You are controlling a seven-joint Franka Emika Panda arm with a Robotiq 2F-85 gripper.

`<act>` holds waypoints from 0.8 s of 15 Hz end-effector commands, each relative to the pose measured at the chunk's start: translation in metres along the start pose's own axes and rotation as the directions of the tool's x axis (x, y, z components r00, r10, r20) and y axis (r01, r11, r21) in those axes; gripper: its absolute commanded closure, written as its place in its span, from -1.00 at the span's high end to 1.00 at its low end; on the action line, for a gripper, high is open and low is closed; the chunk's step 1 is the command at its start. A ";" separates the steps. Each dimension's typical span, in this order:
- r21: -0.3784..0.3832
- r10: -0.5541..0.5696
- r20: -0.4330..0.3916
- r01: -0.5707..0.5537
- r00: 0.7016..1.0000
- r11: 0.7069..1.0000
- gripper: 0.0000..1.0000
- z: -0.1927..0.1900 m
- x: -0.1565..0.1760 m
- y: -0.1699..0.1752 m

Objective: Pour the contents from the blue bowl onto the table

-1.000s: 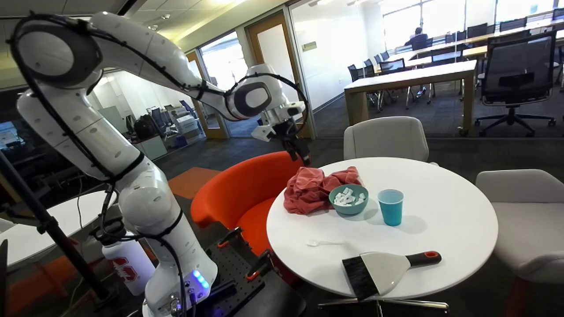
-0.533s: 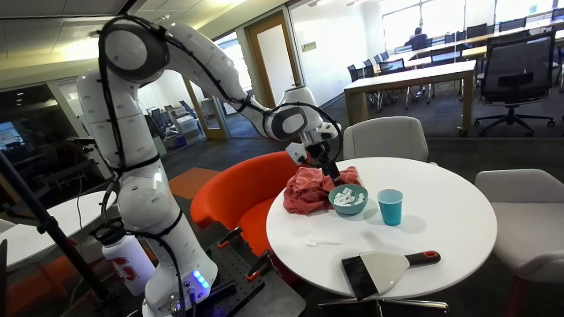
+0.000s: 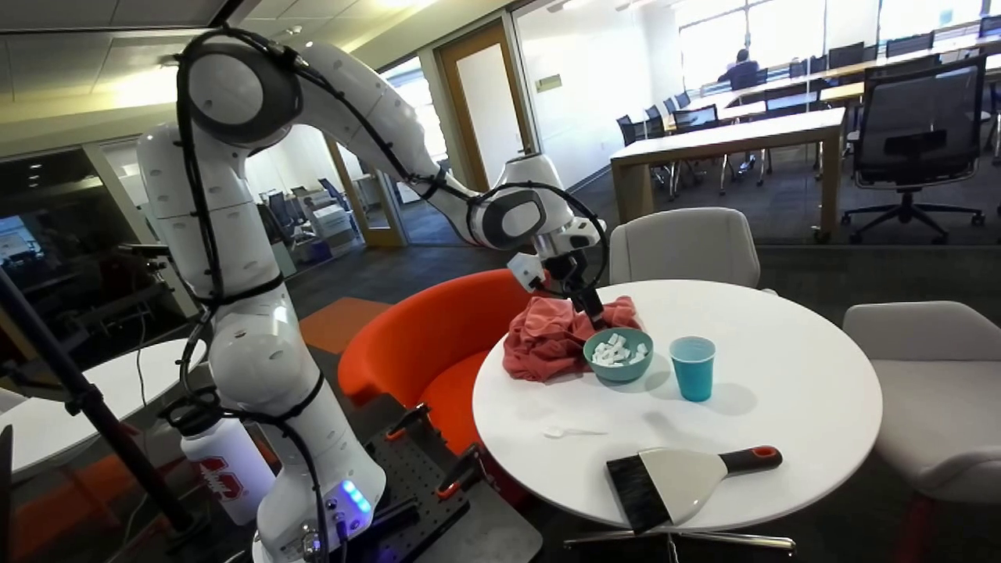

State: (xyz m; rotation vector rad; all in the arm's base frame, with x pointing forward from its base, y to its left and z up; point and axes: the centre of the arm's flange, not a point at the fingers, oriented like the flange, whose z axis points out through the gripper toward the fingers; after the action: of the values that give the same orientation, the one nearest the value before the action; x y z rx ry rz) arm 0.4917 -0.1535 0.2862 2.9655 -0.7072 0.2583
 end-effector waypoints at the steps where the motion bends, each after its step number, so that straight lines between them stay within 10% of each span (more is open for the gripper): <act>1: 0.037 0.040 0.033 -0.041 0.999 0.998 1.00 0.026 0.014 -0.004; 12: 0.163 0.295 0.026 -0.295 0.955 0.941 1.00 0.121 0.044 -0.022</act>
State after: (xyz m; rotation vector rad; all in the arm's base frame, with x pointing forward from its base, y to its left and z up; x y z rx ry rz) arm 0.5372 -0.1615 0.1961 3.0158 -1.1304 0.2917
